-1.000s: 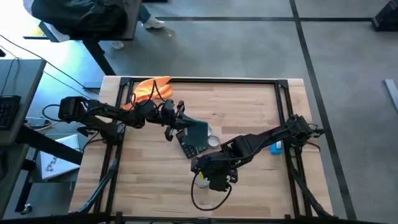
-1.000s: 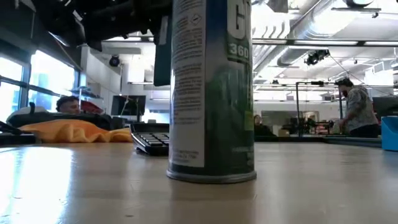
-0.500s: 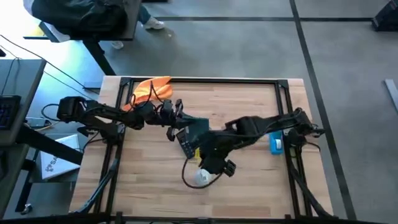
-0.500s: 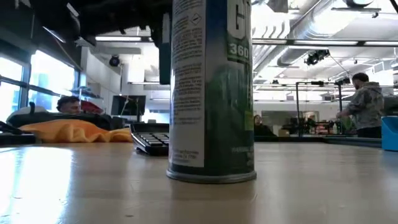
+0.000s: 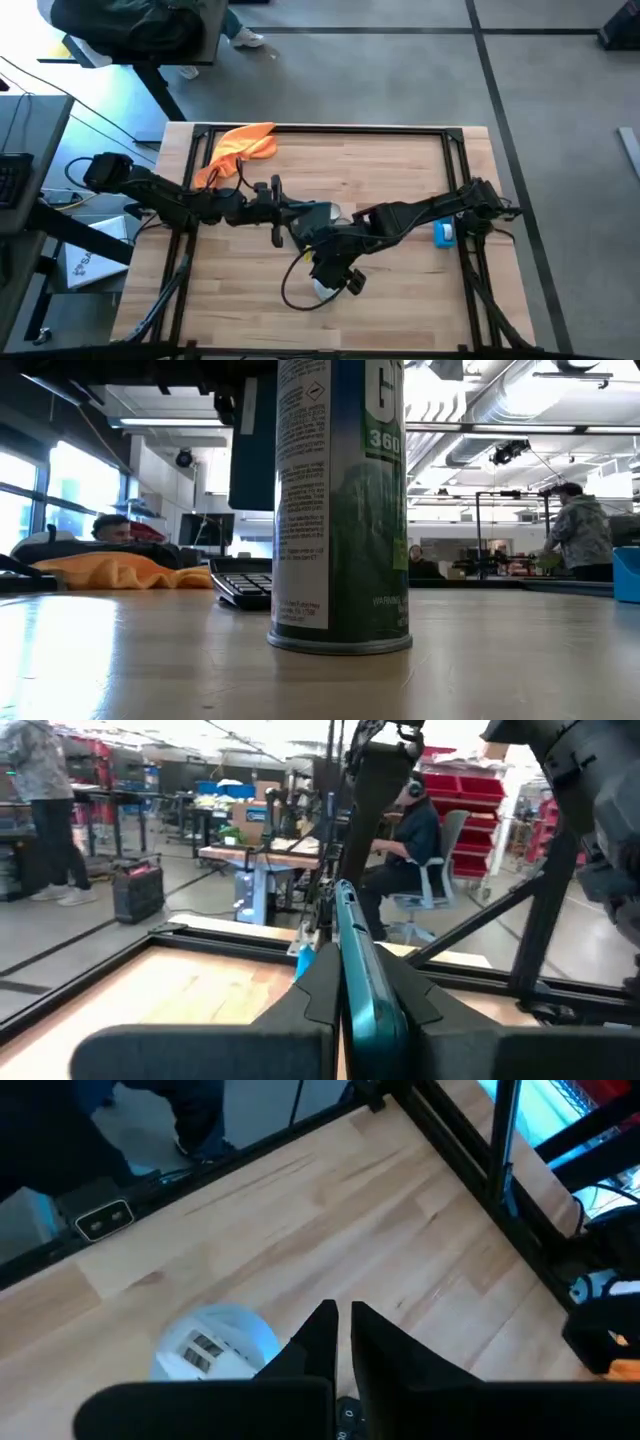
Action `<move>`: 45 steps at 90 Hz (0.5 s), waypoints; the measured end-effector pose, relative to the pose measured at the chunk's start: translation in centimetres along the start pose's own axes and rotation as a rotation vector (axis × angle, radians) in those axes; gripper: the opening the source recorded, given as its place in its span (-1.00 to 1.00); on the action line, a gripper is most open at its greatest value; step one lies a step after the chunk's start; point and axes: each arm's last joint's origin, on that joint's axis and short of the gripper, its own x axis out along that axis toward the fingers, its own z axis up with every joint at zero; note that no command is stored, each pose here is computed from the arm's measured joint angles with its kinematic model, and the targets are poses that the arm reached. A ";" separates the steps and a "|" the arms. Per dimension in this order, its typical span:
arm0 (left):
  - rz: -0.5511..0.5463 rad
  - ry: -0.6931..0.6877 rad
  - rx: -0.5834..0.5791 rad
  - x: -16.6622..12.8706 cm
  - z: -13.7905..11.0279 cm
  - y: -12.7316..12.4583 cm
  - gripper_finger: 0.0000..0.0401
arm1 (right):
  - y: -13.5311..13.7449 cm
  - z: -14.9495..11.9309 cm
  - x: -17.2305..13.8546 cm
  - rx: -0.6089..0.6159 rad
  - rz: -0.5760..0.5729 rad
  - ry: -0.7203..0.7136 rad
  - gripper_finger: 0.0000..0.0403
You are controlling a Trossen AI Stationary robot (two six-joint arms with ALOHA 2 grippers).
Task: Apply microfiber cloth
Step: Spray the back of the black tablet using the white spray bottle
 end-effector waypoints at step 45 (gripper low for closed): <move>0.072 -0.019 -0.034 -0.6 0.1 -1.2 -0.94 | 1.6 -6.4 -5.2 0.146 -0.274 -0.415 -1.00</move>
